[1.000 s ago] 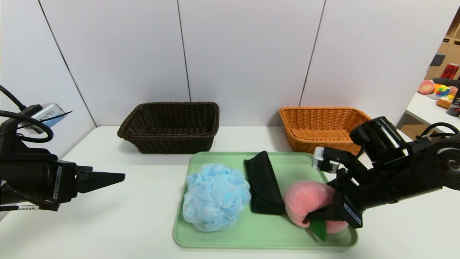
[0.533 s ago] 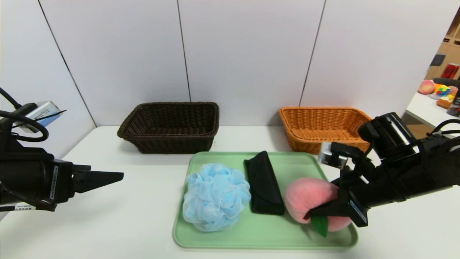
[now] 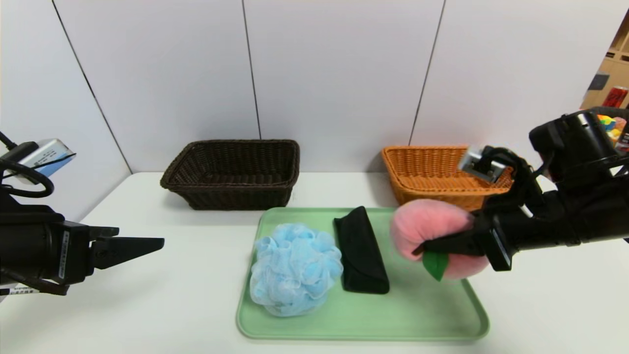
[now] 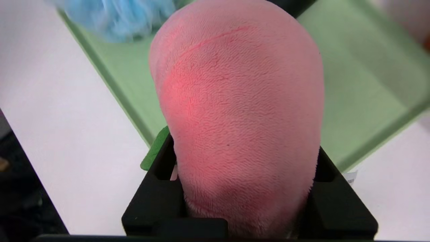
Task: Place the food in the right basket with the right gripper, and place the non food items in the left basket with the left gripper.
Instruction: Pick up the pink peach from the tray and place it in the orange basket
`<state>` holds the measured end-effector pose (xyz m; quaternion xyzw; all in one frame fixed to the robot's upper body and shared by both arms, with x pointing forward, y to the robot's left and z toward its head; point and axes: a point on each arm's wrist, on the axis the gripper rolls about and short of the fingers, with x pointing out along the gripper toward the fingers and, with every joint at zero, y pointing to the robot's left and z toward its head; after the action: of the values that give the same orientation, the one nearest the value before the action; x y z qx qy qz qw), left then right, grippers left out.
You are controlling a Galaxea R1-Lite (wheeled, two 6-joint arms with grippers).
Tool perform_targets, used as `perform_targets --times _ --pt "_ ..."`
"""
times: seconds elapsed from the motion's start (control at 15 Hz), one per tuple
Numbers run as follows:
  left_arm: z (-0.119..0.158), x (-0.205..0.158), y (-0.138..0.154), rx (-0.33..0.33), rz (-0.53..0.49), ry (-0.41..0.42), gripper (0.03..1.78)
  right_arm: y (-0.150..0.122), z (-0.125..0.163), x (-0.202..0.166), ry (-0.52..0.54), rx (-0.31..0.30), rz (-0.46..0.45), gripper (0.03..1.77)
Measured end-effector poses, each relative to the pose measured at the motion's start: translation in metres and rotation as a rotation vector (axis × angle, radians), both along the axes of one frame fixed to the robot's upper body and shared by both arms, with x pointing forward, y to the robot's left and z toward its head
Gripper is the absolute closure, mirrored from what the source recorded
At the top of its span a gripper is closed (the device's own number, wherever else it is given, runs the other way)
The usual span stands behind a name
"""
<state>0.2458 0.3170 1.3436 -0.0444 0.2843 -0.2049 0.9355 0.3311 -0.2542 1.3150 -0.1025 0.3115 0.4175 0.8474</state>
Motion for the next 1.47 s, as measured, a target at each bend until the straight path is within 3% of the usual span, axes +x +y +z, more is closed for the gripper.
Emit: perform_targets --times 0.2,0.67,1.07,1.47 --pt "0.001 -0.001 0.0 -0.001 0.0 -0.005 0.12 -0.01 0.031 0.004 -0.076 0.064 -0.084 1.01" --pt "-0.003 -0.001 0.0 0.0 0.0 0.008 0.12 -0.049 0.067 0.038 -0.205 0.096 -0.275 1.01" --pt "-0.004 0.0 0.0 -0.002 0.002 0.016 0.12 -0.064 0.061 0.09 -0.221 0.023 -0.43 1.01" --pt "-0.007 0.003 0.0 -0.001 0.002 0.023 0.12 -0.077 0.023 0.142 -0.161 -0.068 -0.554 1.01"
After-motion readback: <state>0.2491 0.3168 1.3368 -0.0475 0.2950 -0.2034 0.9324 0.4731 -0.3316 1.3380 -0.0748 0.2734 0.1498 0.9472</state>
